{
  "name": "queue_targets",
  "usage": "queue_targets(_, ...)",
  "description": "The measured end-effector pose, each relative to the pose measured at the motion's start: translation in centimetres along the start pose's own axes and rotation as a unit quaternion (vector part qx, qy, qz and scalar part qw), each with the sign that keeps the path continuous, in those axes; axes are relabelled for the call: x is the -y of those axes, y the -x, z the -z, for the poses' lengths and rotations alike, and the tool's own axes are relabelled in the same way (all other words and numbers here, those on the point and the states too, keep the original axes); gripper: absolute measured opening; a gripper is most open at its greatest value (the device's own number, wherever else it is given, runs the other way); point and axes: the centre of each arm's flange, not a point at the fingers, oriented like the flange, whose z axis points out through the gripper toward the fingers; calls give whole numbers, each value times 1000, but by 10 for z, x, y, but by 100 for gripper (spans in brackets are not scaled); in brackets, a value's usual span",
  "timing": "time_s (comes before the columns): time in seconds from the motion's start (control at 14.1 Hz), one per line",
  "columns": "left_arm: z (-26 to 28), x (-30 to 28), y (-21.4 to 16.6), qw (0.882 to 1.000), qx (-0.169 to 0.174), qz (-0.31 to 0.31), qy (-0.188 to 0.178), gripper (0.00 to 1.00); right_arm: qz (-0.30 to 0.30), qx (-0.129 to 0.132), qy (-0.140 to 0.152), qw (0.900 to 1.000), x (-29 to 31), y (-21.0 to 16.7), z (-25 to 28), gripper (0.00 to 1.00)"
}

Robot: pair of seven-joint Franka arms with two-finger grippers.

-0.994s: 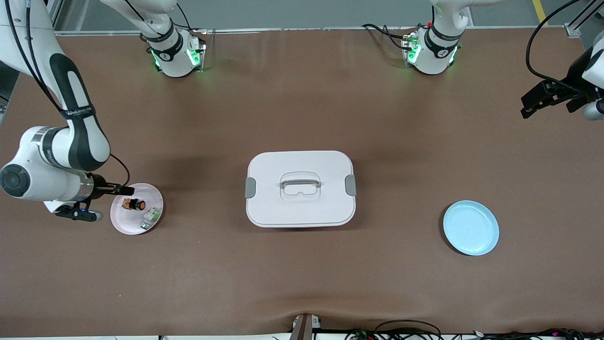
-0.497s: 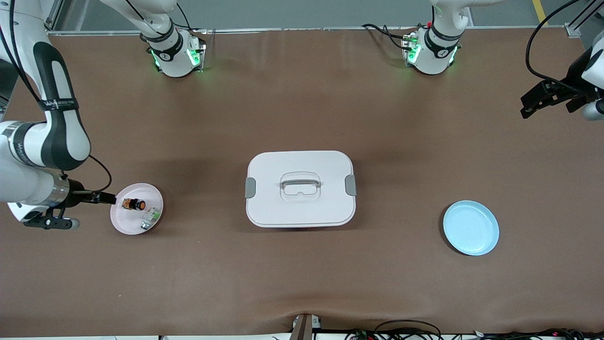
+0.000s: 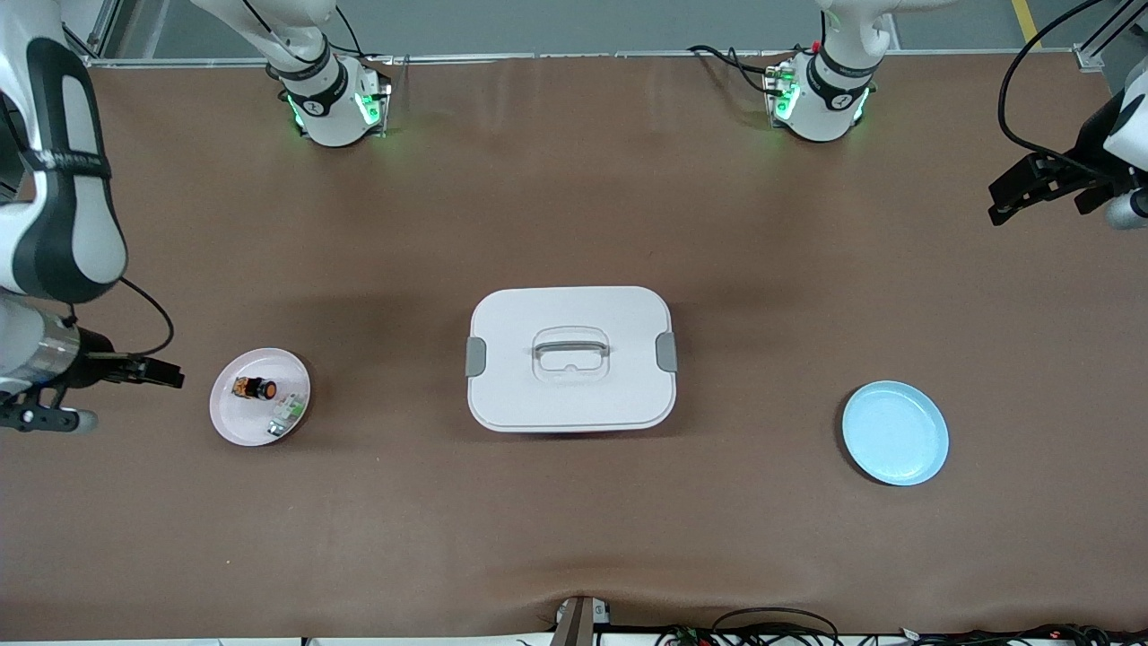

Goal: Transfer orange switch to right arm and place

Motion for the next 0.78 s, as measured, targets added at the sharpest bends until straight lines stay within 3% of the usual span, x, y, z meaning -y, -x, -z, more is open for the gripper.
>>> queue_targets(0.28, 0, 0, 0, 1000, 0, 0, 0, 100, -24, 9, 3, 1000, 6, 28, 51, 100)
queue_targets(0.64, -1, 0, 0, 1000, 1, 0, 0, 100, -22, -16, 9, 1000, 16, 73, 92, 100)
queue_targets(0.78, -1, -1, 0, 1000, 1, -1, 0, 100, -18, -39, 11, 999, 21, 92, 98, 100)
